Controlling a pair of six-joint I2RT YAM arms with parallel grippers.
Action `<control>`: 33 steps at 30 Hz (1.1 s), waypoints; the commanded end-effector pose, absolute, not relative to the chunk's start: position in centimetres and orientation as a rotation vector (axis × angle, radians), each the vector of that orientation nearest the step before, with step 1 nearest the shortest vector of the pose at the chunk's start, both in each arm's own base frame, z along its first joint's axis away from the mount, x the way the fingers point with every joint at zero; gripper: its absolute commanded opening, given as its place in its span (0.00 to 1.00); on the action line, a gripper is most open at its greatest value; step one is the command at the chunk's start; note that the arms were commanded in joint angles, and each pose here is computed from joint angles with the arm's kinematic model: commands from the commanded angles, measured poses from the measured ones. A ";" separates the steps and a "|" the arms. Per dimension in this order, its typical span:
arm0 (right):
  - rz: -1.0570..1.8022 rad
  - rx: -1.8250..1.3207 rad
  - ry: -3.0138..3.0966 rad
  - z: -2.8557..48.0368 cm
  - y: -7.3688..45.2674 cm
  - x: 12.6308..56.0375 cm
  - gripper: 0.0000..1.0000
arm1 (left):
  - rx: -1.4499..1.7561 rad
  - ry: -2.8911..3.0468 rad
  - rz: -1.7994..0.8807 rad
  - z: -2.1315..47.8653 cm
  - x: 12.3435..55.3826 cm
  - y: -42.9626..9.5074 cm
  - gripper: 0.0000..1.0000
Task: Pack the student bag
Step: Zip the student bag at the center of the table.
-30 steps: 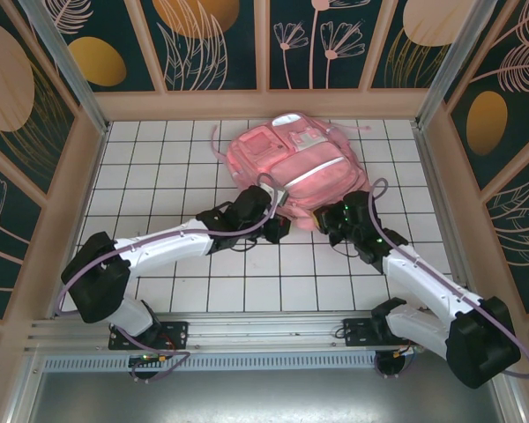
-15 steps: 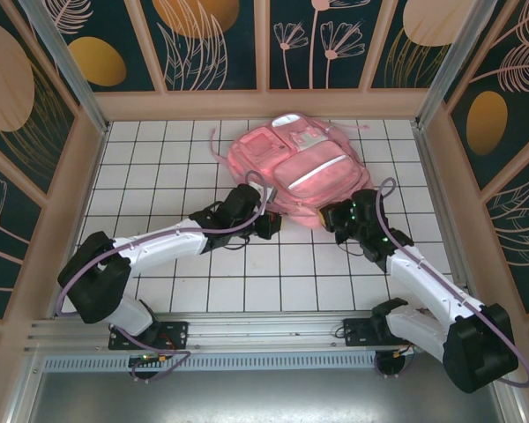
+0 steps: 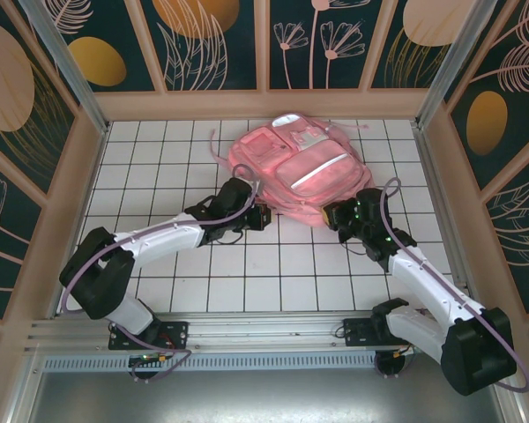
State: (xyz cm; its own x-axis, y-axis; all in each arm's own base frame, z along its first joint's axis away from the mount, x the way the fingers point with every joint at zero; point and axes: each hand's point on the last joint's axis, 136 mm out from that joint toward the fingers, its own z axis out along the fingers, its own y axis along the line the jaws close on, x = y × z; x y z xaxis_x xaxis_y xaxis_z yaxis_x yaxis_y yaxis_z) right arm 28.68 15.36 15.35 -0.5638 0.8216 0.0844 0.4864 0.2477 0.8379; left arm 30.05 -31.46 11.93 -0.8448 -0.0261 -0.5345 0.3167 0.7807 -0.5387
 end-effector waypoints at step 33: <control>1.096 0.752 2.272 15.6 16.6 29.7 0.00 | 0.174 2.322 -0.744 19.0 30.7 -26.0 0.66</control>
